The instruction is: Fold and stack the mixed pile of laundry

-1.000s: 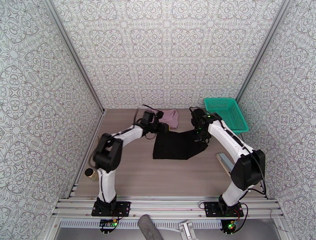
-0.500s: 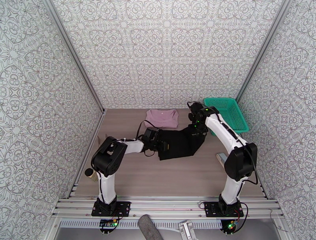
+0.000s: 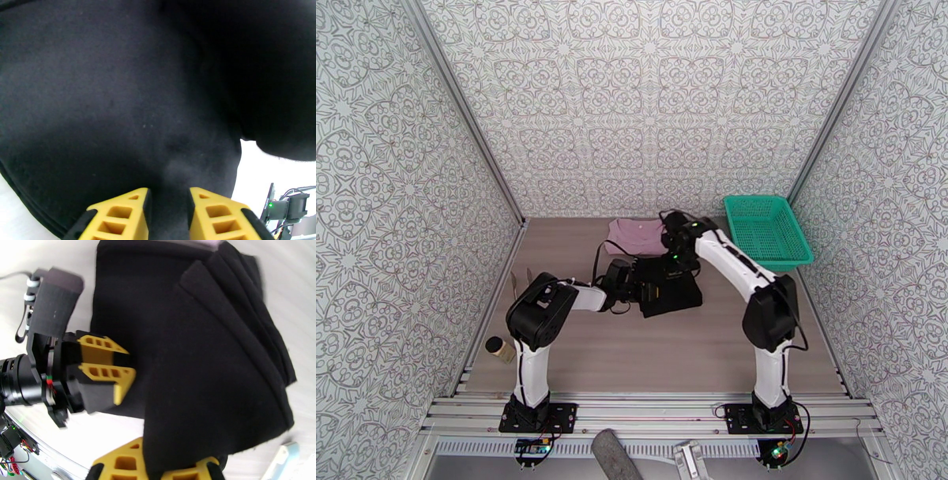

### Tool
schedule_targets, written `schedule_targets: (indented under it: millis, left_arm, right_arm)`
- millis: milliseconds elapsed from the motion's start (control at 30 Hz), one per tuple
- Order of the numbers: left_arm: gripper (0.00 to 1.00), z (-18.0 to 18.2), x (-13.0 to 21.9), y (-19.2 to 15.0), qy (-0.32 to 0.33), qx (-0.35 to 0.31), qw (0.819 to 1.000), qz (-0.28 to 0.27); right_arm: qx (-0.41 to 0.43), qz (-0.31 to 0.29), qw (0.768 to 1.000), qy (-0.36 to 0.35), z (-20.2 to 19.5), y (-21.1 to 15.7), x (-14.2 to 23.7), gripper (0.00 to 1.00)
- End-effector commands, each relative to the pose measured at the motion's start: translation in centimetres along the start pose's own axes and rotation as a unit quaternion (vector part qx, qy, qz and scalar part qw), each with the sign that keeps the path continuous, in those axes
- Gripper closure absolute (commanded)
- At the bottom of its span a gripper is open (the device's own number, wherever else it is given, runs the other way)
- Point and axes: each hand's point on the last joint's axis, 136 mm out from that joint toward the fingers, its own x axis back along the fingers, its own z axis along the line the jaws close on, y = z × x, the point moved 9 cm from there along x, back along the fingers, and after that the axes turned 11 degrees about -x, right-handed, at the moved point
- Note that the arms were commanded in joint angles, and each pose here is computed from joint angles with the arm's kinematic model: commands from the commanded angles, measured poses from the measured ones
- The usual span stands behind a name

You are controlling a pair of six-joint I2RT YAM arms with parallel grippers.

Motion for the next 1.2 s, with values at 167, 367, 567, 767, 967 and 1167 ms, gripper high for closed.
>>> schedule_targets:
  millis: [167, 367, 567, 767, 967, 1167]
  left_arm:
    - [0.68, 2.5, -0.1, -4.5, 0.043, 0.06, 0.995, 0.067]
    - [0.66, 2.1, 2.7, -3.3, 0.059, 0.051, 0.995, 0.06]
    - [0.48, -1.8, 6.9, 0.5, 0.084, -0.019, 0.995, 0.058]
    - [0.39, -7.0, 11.8, 3.6, 0.098, -0.079, 0.991, 0.049]
    - [0.38, -9.4, 16.9, 2.8, 0.144, -0.075, 0.986, 0.027]
    - [0.41, -9.3, 18.0, 0.3, 0.151, -0.017, 0.988, 0.013]
  right_arm:
    - [-0.022, -0.004, 0.999, 0.035, 2.5, 1.1, -2.7, 0.86]
    - [-0.011, -0.025, 0.998, 0.048, 2.9, 1.3, -0.5, 0.57]
    - [0.004, -0.062, 0.996, 0.065, 3.4, 1.4, 3.8, 0.48]
    - [0.008, -0.098, 0.991, 0.087, 3.4, 0.9, 7.3, 0.49]
    - [0.007, -0.096, 0.99, 0.107, 2.4, -1.1, 5.8, 0.61]
    - [0.0, -0.043, 0.992, 0.116, 1.5, -1.9, -1.9, 0.9]
